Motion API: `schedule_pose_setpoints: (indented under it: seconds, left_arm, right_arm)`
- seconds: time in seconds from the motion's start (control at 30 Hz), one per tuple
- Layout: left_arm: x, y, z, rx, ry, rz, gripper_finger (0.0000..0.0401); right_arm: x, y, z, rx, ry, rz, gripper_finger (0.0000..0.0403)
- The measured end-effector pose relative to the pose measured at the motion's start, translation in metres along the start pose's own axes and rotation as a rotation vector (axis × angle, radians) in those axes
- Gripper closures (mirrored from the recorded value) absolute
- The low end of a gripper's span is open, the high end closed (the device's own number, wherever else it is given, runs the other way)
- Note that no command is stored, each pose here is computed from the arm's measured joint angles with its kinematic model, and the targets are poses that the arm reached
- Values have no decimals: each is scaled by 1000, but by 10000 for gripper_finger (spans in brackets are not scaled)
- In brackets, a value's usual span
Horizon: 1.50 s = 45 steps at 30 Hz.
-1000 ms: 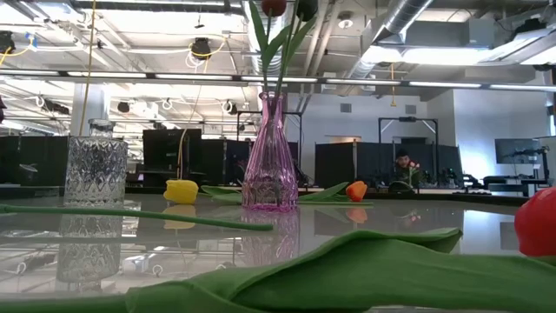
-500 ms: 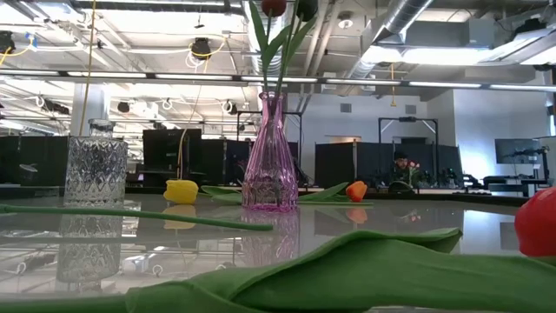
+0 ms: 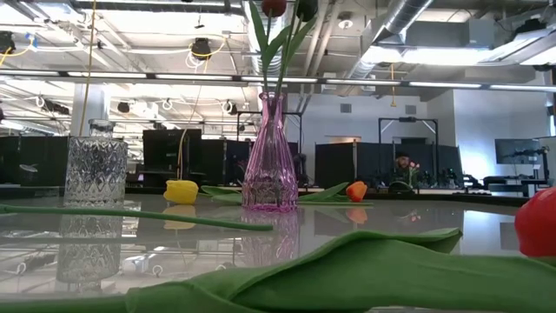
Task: Sort flowers into vase by color
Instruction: Put the red flower into the violet vase
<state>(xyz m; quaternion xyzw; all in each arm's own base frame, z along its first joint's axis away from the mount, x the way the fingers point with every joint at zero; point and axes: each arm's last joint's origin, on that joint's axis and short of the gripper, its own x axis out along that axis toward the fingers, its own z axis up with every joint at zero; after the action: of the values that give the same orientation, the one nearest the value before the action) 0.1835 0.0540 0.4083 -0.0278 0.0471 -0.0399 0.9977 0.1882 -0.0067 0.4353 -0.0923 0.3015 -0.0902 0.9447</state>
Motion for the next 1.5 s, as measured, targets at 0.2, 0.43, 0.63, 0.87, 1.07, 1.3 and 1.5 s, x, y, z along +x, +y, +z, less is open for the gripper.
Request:
schedule_pose_setpoints:
  seconds: [0.2, 0.43, 0.63, 0.87, 1.07, 1.3, 1.5]
  left_arm:
    - [15, -33, -38, 114, -29, -209, 334]
    - [39, -64, -71, 201, -117, -357, 334]
    - [59, -92, -79, 274, -178, -400, 334]
    - [98, -107, -99, 298, -162, -281, 334]
    - [116, -111, -107, 271, -120, -290, 327]
    - [120, -112, -107, 239, -115, -301, 252]
    - [119, -113, -103, 202, -152, -327, 204]
  right_arm:
    - [38, 46, -4, 80, -111, 373, 367]
    - [66, 107, 20, -43, -289, 624, 378]
    - [73, 142, 40, -155, -408, 714, 368]
    - [101, 145, 60, -214, -543, 662, 378]
    - [118, 139, 68, -195, -572, 674, 369]
    - [127, 139, 69, -179, -563, 667, 378]
    - [129, 130, 74, -163, -609, 635, 371]
